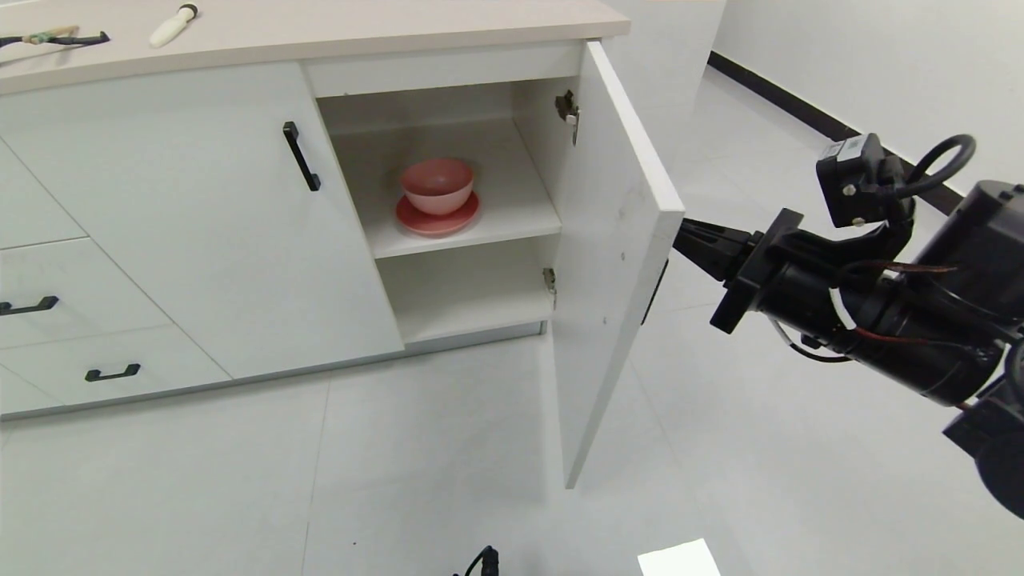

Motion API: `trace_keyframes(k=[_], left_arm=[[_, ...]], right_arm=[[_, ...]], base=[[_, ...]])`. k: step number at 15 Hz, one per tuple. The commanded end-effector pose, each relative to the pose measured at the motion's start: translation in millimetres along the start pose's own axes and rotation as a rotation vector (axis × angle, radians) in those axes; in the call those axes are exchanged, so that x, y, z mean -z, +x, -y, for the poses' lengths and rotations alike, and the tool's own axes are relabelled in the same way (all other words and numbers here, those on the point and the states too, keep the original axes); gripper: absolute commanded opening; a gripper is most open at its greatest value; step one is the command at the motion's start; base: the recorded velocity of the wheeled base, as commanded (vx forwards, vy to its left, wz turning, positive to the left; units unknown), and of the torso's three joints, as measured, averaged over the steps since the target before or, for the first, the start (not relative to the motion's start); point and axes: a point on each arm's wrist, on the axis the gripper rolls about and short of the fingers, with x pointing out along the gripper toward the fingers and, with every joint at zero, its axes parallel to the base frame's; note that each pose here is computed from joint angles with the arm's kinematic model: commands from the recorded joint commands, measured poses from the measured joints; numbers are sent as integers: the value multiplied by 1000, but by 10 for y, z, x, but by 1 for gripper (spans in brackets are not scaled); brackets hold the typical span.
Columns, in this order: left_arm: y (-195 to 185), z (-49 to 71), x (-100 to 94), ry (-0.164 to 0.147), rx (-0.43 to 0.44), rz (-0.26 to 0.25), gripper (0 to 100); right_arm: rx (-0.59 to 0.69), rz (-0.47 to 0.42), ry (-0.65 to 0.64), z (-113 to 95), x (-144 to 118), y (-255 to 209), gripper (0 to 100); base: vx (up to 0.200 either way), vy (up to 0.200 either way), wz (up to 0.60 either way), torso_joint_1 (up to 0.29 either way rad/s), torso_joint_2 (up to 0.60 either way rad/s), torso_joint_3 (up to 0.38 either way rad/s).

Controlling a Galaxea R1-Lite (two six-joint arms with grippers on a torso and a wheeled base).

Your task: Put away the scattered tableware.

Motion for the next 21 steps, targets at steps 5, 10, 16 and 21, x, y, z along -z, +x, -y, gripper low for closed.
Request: trace_keyframes(k=[5, 10, 16, 21], left_arm=[[1, 0, 0, -1, 1, -1, 100], [1, 0, 0, -2, -1, -1, 100], [1, 0, 0, -1, -1, -1, 100], [1, 0, 0, 1, -1, -1, 100]], right_arm=[[-27, 47, -6, 15, 44, 301, 0], [-38, 62, -8, 21, 75, 445, 0], [-36, 100, -22, 80, 109, 643, 0], [-43, 122, -26, 89, 182, 794, 0]], base=[[0, 0, 0, 0, 0, 0], [0, 0, 0, 0, 0, 0], [0, 0, 0, 0, 0, 0], [0, 0, 0, 0, 0, 0]])
